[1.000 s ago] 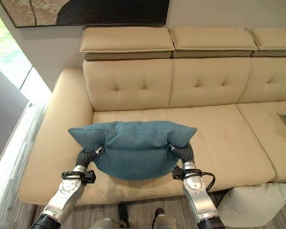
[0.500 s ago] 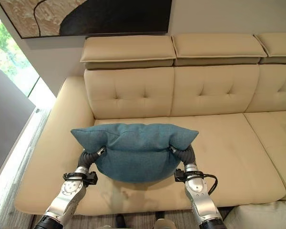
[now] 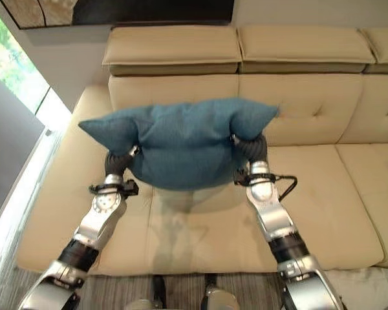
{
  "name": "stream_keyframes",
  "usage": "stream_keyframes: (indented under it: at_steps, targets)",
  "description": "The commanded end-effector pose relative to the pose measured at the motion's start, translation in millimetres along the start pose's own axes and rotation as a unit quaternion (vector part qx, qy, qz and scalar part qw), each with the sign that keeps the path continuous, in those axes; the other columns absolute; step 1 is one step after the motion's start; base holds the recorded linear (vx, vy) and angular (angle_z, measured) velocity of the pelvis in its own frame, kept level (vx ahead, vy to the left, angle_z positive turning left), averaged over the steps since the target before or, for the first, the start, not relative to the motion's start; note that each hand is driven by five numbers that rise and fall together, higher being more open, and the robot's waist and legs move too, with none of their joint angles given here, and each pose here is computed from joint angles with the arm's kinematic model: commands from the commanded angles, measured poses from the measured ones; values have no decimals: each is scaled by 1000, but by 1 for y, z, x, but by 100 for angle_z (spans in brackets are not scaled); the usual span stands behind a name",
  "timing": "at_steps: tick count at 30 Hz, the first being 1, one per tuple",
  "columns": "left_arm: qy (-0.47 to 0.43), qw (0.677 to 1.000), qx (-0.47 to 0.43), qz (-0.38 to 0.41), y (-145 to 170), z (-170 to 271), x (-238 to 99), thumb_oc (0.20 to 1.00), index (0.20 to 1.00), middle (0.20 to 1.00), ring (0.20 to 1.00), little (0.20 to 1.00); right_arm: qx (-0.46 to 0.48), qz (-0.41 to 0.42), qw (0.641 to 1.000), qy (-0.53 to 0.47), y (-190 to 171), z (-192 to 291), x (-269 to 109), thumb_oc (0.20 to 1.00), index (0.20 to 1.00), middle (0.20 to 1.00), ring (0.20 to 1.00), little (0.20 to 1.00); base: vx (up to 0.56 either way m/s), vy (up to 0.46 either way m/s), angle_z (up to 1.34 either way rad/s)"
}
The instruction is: Pick up all the scattered cushions and arrange them neatly on the sofa.
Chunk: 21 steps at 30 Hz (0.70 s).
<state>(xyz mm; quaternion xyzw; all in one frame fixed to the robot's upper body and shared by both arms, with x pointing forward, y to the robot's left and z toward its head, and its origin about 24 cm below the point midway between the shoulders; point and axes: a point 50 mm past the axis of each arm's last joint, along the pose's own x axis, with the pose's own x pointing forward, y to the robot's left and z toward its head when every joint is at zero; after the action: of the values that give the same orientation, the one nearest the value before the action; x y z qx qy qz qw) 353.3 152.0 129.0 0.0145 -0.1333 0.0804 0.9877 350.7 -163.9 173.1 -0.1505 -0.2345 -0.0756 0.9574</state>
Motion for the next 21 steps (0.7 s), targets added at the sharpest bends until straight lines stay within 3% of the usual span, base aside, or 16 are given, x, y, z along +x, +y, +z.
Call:
stream_keyframes:
  at_steps: [1,5,19,20,21]
  targets:
    - [-167,983,-28,-75,-42,71,12,200,200,200,200,200,24,16,988,-151,17,64,17,200,200,200,200,200,-104,14,21]
    - [-201,978,-4,-56,-40,97,34,200,200,200,200,200,2,-9,984,-180,10,86,41,200,200,200,200,200,-44,11,2]
    - [-208,975,70,-43,-34,115,60,200,200,200,200,200,15,-25,983,-179,18,94,54,200,200,200,200,200,-18,3,2]
    - [-204,975,75,-40,-35,118,64,1000,1000,1000,1000,1000,7,-36,984,-175,17,93,56,200,200,200,200,200,0,0,0]
    - [-204,975,75,-40,-35,118,64,1000,1000,1000,1000,1000,7,-36,984,-176,17,93,57,420,420,420,420,420,0,0,0]
